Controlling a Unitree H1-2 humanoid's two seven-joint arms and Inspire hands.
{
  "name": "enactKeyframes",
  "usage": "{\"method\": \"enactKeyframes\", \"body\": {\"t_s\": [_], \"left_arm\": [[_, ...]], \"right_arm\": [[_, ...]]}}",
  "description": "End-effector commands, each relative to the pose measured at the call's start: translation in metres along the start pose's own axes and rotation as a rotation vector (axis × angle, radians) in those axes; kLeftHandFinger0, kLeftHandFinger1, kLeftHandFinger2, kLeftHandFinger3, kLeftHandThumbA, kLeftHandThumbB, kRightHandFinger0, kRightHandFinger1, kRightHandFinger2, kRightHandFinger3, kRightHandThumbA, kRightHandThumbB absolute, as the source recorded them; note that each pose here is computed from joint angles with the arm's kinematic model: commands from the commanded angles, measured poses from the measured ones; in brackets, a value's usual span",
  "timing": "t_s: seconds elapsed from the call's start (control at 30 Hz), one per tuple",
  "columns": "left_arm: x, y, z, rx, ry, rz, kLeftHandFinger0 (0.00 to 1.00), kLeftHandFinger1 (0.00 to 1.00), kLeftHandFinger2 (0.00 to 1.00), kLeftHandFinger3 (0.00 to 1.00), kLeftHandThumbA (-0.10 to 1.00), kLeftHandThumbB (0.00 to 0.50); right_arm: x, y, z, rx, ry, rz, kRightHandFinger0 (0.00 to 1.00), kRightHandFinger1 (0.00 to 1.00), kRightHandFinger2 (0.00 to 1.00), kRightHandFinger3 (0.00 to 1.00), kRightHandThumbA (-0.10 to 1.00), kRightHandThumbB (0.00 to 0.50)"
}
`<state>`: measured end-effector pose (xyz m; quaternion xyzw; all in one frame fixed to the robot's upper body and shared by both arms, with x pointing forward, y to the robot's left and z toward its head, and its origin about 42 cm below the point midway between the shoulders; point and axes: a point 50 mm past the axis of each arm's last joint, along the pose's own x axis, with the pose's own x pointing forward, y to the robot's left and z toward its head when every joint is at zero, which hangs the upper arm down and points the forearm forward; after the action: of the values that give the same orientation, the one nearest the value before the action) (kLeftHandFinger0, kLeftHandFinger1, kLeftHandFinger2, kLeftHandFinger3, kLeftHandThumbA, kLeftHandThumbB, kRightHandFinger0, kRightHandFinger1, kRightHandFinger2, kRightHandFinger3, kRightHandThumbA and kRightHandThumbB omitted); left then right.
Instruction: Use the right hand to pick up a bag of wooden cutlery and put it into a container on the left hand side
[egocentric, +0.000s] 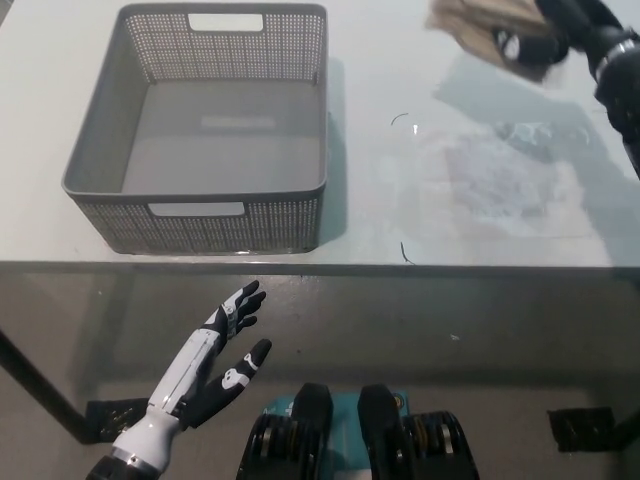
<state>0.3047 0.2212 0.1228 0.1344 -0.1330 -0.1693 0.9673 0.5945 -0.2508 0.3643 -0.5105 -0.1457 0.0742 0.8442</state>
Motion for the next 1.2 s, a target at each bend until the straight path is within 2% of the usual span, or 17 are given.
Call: {"method": "enactKeyframes", "body": {"t_s": [0.0,0.3,0.37,0.4,0.6,0.63,0.67,0.7,0.73,0.77,0.83,0.93,1.0,1.07,1.1,1.13,1.17], "left_arm": [[0.001,0.007,0.005,0.014,-0.017,-0.016,1.0,1.0,1.0,1.0,0.72,0.208],[0.003,0.007,0.005,0.02,-0.014,-0.028,1.0,1.0,1.0,1.0,0.73,0.219],[0.003,0.007,0.005,0.024,-0.011,-0.032,1.0,1.0,1.0,1.0,0.74,0.214],[0.003,0.007,0.005,0.019,-0.008,-0.033,1.0,1.0,1.0,1.0,0.73,0.215],[0.001,0.003,0.003,0.023,-0.005,-0.038,1.0,1.0,1.0,1.0,0.72,0.21],[0.0,0.002,0.003,0.023,-0.004,-0.039,1.0,1.0,1.0,1.0,0.71,0.202],[-0.001,0.002,0.003,0.025,0.0,-0.04,1.0,1.0,1.0,1.0,0.71,0.203],[-0.002,0.002,0.003,0.026,0.004,-0.041,1.0,1.0,1.0,1.0,0.72,0.21],[-0.002,0.002,0.003,0.015,0.006,-0.041,1.0,1.0,1.0,1.0,0.72,0.226],[-0.001,0.002,0.003,0.012,0.004,-0.041,1.0,1.0,1.0,1.0,0.72,0.23],[0.0,0.002,0.005,0.006,0.006,-0.041,1.0,1.0,1.0,1.0,0.73,0.245],[0.001,-0.001,0.006,-0.005,0.003,-0.046,1.0,1.0,1.0,1.0,0.73,0.242],[0.001,-0.002,0.006,0.003,0.002,-0.049,1.0,1.0,1.0,1.0,0.73,0.233],[0.001,-0.001,0.006,0.014,-0.004,-0.054,1.0,1.0,1.0,1.0,0.73,0.223],[0.001,0.0,0.007,0.013,-0.005,-0.053,1.0,1.0,1.0,1.0,0.73,0.232],[0.002,0.0,0.007,0.012,-0.006,-0.053,1.0,1.0,1.0,1.0,0.73,0.235],[0.002,0.0,0.008,0.01,-0.005,-0.052,1.0,1.0,1.0,1.0,0.73,0.244]], "right_arm": [[0.025,-0.064,0.068,0.043,-0.19,-0.202,0.03,0.5,0.85,0.92,-0.1,0.118],[0.043,-0.052,0.129,0.097,-0.28,-0.17,0.01,0.48,0.87,0.97,-0.1,0.112],[0.046,-0.044,0.143,0.137,-0.322,-0.155,0.0,0.47,0.86,0.95,-0.1,0.117],[0.048,-0.039,0.155,0.153,-0.345,-0.149,0.02,0.49,0.86,0.95,-0.1,0.14],[0.051,-0.007,0.195,0.195,-0.411,-0.134,0.0,0.46,0.84,0.93,-0.1,0.152],[0.051,0.0,0.2,0.205,-0.412,-0.128,0.02,0.44,0.81,0.87,-0.1,0.155],[0.051,0.008,0.206,0.212,-0.417,-0.127,0.13,0.44,0.78,0.83,-0.1,0.159],[0.052,0.016,0.214,0.225,-0.405,-0.113,0.11,0.39,0.76,0.81,-0.1,0.159],[0.052,0.024,0.222,0.243,-0.394,-0.089,0.02,0.37,0.77,0.83,-0.1,0.155],[0.053,0.03,0.229,0.268,-0.389,-0.071,0.0,0.38,0.79,0.85,-0.1,0.161],[0.052,0.04,0.239,0.292,-0.393,-0.049,0.0,0.38,0.83,0.88,-0.1,0.147],[0.05,0.053,0.251,0.307,-0.407,-0.038,0.0,0.37,0.81,0.83,-0.1,0.141],[0.048,0.063,0.255,0.319,-0.413,-0.023,0.0,0.4,0.84,0.84,-0.1,0.142],[0.047,0.068,0.255,0.329,-0.399,-0.008,0.01,0.44,0.84,0.84,-0.1,0.166],[0.048,0.071,0.254,0.301,-0.374,0.006,0.32,0.75,1.0,1.0,0.19,0.313],[0.048,0.071,0.252,0.272,-0.361,0.021,0.39,0.7,0.93,1.0,0.3,0.334],[0.049,0.07,0.251,0.246,-0.352,0.059,0.62,0.96,1.0,1.0,0.45,0.407]]}}
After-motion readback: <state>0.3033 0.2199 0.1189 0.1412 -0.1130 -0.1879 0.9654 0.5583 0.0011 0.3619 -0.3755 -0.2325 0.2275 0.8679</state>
